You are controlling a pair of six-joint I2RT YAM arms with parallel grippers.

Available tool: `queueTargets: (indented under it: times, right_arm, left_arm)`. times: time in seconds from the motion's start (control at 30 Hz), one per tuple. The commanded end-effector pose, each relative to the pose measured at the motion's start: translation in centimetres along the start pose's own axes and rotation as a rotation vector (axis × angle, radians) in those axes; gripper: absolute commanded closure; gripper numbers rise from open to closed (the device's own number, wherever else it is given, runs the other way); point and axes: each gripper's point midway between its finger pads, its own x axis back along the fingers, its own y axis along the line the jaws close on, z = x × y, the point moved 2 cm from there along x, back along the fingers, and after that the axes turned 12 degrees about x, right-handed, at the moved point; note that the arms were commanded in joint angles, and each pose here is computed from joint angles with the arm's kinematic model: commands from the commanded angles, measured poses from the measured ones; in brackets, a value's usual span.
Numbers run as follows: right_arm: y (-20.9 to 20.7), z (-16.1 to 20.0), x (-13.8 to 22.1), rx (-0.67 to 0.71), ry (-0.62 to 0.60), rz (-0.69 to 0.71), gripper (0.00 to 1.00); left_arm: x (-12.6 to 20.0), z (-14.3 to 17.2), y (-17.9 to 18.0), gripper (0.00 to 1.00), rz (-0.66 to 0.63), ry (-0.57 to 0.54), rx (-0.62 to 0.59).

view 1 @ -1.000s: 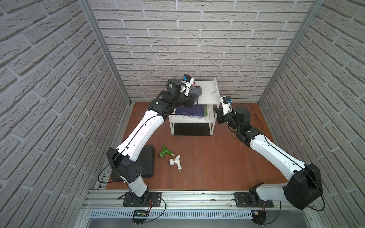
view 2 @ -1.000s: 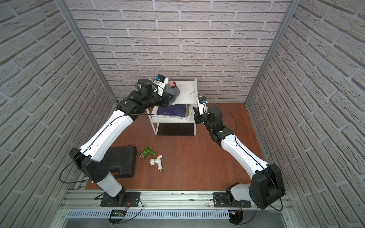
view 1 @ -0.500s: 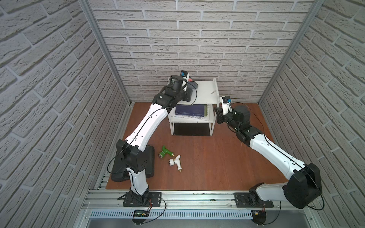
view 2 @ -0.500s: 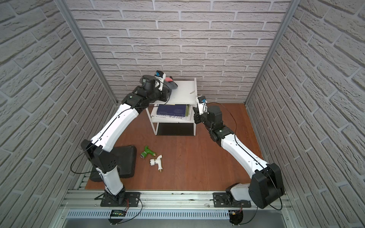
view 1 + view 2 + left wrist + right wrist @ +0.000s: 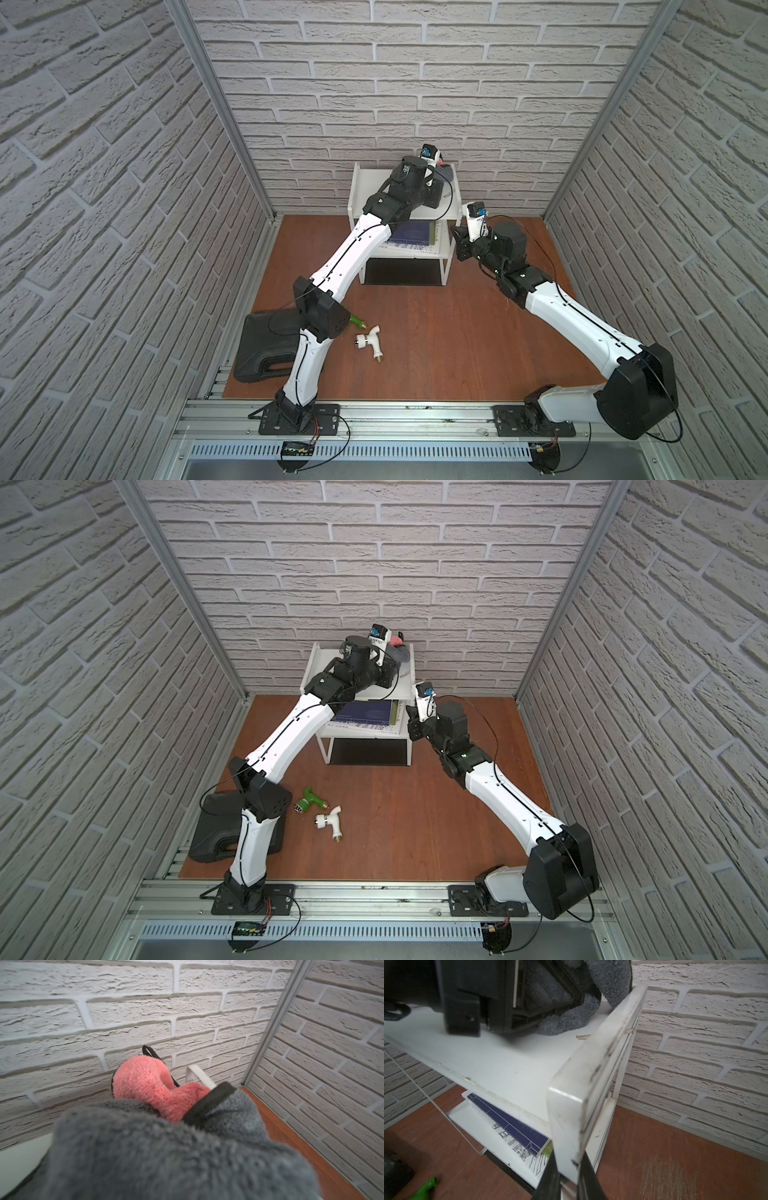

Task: Wipe the bookshelf clean with a cloth
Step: Wipe the dust from the shelf.

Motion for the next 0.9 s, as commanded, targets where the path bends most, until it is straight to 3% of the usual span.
queueTargets:
  times: [0.0, 0.07, 0.13, 0.27, 0.33, 0.43, 0.67, 0.8, 0.87]
  right_arm:
    - [2.2, 0.3, -0.3, -0.054, 0.005, -0.102, 0.97]
    - [2.2, 0.1, -0.3, -0.057, 0.002, -0.102, 0.97]
    - [2.2, 0.2, -0.2, -0.059, 0.005, -0.103, 0.97]
    - [2.1, 0.3, 0.0, -0.05, 0.013, -0.092, 0.97]
    - [1.9, 0.4, -0.1, -0.047, 0.019, -0.082, 0.97]
    - [1.9, 0.3, -0.2, -0.051, 0.022, -0.083, 0.97]
    - [1.9, 0.3, 0.0, -0.045, 0.018, -0.083, 0.97]
    - [1.8, 0.4, 0.0, -0.044, 0.023, -0.075, 0.97]
    - [1.6, 0.5, 0.0, -0.049, 0.025, -0.066, 0.97]
  left_arm:
    - [-1.8, 0.1, 10.0, 1.0, -0.329, -0.022, 0.003]
    - [-1.6, -0.6, 11.6, 1.0, -0.391, -0.055, 0.008]
    - [-2.1, -0.4, 10.6, 1.0, -0.327, -0.043, 0.037]
    - [-3.2, 2.2, 1.4, 1.0, 0.049, 0.058, 0.044]
    - [-2.7, 3.4, -2.7, 1.0, 0.159, 0.086, -0.01]
    - [-2.1, 3.9, -3.4, 1.0, 0.102, 0.085, -0.083]
    - [-1.1, 3.0, 6.1, 1.0, -0.226, 0.08, -0.045]
    - [1.1, 5.4, -1.6, 1.0, 0.144, 0.186, -0.003]
    - [2.3, 6.6, -4.7, 1.0, 0.225, 0.193, -0.028]
